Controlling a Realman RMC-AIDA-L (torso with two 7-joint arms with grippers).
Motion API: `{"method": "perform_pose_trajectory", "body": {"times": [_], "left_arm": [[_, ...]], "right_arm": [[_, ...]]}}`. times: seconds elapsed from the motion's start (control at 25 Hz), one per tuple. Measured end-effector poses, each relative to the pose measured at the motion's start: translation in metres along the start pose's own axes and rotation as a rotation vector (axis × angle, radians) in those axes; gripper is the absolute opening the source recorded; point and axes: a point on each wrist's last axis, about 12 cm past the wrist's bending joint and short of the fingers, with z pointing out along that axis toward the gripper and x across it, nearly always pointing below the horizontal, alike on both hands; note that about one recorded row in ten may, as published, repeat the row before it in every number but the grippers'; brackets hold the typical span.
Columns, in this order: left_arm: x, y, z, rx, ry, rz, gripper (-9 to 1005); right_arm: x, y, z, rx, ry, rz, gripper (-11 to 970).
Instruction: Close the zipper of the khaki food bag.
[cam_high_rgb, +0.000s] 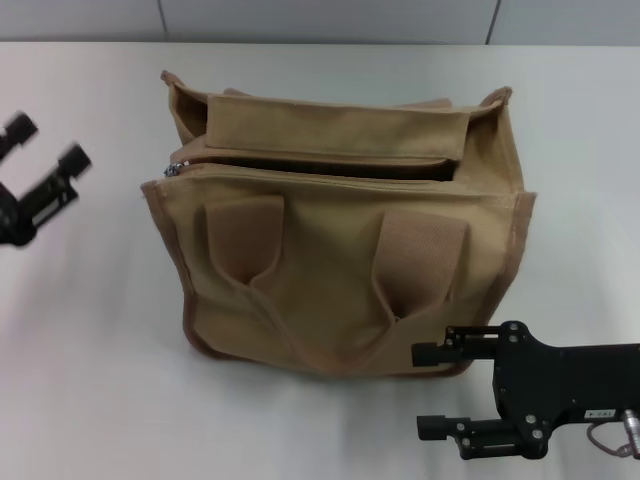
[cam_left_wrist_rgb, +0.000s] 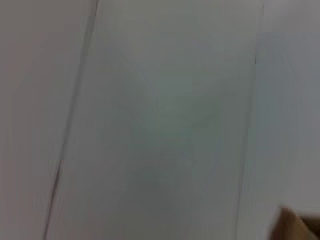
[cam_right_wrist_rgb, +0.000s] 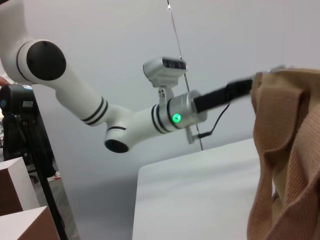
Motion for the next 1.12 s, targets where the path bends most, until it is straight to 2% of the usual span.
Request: {"method": "perform_pose_trajectory", "body": {"times": [0.16,0.28,0.32,0.68,1.12], "left_arm": [[0.006,-0.004,-0.005,0.084,0.103,0.036,799],[0.011,-0.008,0.002,0.140,0.149,0.061,796],[0.014,-0.010,0.013,0.152,0.160,0.077,795],[0.014,-0.012,0.044,0.190,0.153,0.119,785],[0.010,-0.009,0.045,0.180,0.138,0.135,774]], "right_arm": [[-0.001,-0.002,0.001,0.006,0.007,-0.003,683],[-0.002,-0.004,0.001,0.005,0.009,-0.004,683],[-0.002,-0.004,0.002,0.004,0.009,-0.003,683],[-0.001,-0.003,0.001,0.006,0.009,0.002,683],[-0.001,-0.004,0.001,0.011,0.009,0.003,683]]}}
